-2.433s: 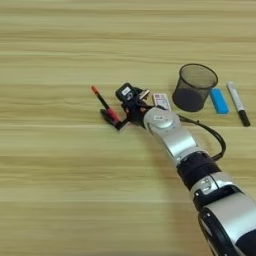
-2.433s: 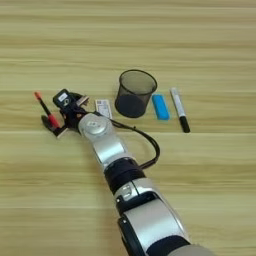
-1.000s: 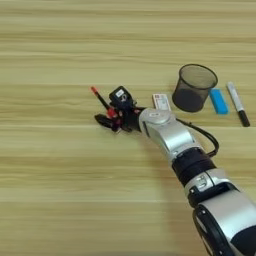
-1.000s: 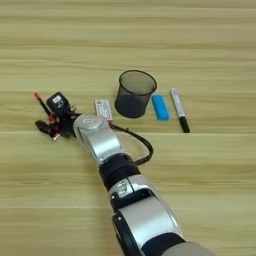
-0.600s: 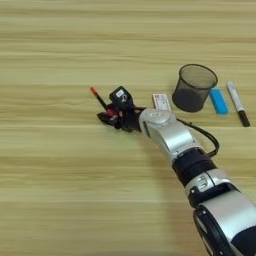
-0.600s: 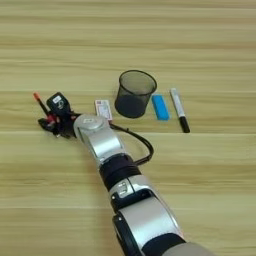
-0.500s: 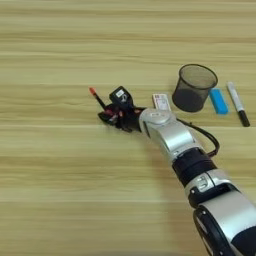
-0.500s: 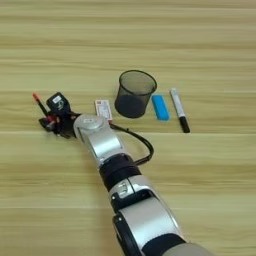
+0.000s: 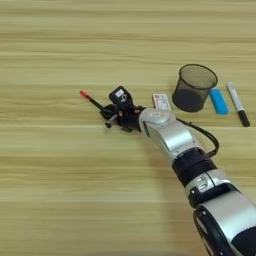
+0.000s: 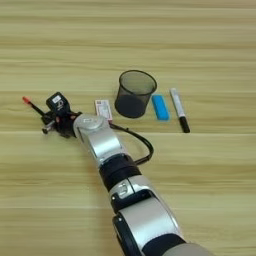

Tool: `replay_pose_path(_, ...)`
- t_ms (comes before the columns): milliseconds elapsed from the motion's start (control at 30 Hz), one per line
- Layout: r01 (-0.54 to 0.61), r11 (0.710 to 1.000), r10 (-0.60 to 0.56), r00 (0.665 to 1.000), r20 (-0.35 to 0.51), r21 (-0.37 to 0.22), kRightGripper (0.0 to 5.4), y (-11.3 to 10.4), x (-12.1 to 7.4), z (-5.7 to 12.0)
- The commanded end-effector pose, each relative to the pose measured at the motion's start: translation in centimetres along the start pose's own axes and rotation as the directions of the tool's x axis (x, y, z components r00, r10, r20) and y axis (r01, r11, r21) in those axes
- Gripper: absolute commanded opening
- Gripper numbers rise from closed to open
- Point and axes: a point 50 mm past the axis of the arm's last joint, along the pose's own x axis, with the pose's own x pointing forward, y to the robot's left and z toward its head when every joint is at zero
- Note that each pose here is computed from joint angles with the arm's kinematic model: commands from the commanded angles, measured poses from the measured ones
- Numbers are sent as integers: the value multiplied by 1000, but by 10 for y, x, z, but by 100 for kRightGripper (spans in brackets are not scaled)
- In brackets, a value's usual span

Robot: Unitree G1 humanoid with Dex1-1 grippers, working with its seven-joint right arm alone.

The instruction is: Move the objects on the table

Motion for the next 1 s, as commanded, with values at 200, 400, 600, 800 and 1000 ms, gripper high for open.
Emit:
replay_pose_path(200,57,998,-55,998,36,-35,66,-9,-4,16)
replay_pose_path(400,71,997,-68,993,101,-25,65,-12,-12,28)
replay_pose_path(600,89,996,-86,984,156,-9,53,-17,-22,41)
replay_pose_path(800,109,994,-107,969,221,4,53,-21,-35,56)
replay_pose_path(1000,119,993,-119,962,245,13,53,-24,-41,63)
